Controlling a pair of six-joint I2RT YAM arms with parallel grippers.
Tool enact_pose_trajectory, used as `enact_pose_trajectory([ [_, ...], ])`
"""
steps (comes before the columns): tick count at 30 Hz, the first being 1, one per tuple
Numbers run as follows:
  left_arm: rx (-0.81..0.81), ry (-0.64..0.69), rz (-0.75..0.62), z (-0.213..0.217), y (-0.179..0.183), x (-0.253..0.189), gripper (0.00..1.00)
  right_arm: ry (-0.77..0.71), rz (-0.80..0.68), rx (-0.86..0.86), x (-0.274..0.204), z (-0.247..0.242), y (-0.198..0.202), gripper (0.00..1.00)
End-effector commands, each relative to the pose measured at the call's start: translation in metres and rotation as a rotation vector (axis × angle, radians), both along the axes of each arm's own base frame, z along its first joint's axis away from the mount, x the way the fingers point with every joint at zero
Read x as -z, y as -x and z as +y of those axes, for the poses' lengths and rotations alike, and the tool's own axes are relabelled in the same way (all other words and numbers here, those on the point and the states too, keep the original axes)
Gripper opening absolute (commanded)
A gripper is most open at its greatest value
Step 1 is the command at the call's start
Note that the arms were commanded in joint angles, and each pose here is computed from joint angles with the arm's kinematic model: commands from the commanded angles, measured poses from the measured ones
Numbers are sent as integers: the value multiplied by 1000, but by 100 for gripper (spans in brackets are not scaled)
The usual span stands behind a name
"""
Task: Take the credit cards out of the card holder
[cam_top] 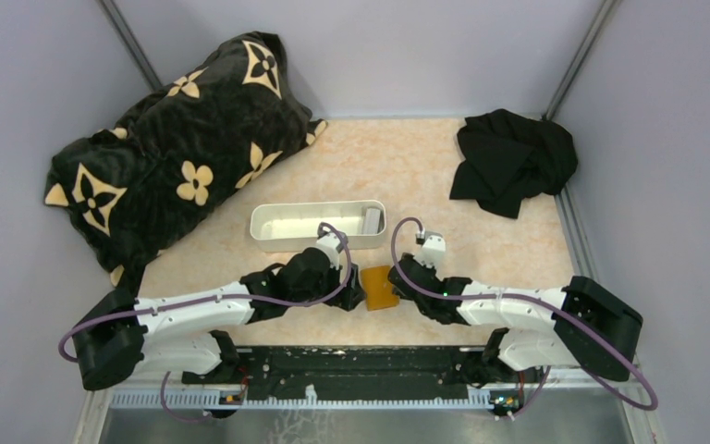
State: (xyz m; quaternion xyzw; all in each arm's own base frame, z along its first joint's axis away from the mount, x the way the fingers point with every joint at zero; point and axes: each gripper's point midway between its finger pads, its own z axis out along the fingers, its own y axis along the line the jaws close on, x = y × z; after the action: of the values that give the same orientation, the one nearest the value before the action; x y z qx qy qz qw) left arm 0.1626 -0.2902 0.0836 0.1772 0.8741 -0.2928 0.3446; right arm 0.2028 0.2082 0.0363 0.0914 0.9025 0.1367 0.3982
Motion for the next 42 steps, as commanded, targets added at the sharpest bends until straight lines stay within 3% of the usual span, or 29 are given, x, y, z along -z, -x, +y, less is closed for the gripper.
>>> enact_pose_trajectory([
  [1,15,3,-11,-1,1,-5,86,-54,-80,23,-22,9,-19,35],
  [3,18,0,-10,-1,1,-5,86,-58,-83,24,-22,11,-20,29],
  [6,22,-5,-5,-2,2,-4,86,-54,-72,13,-21,13,-19,0],
  [14,20,19,4,-3,4,-7,86,-54,-68,4,-36,10,-16,0],
  [25,-6,47,-42,12,4,-16,86,-19,-211,-47,-140,2,-26,0],
  [34,-59,52,-83,32,3,-17,86,-3,-149,-123,-125,35,-24,0],
  [42,-60,55,-90,35,4,-16,86,-103,-149,-176,-139,73,-8,0],
])
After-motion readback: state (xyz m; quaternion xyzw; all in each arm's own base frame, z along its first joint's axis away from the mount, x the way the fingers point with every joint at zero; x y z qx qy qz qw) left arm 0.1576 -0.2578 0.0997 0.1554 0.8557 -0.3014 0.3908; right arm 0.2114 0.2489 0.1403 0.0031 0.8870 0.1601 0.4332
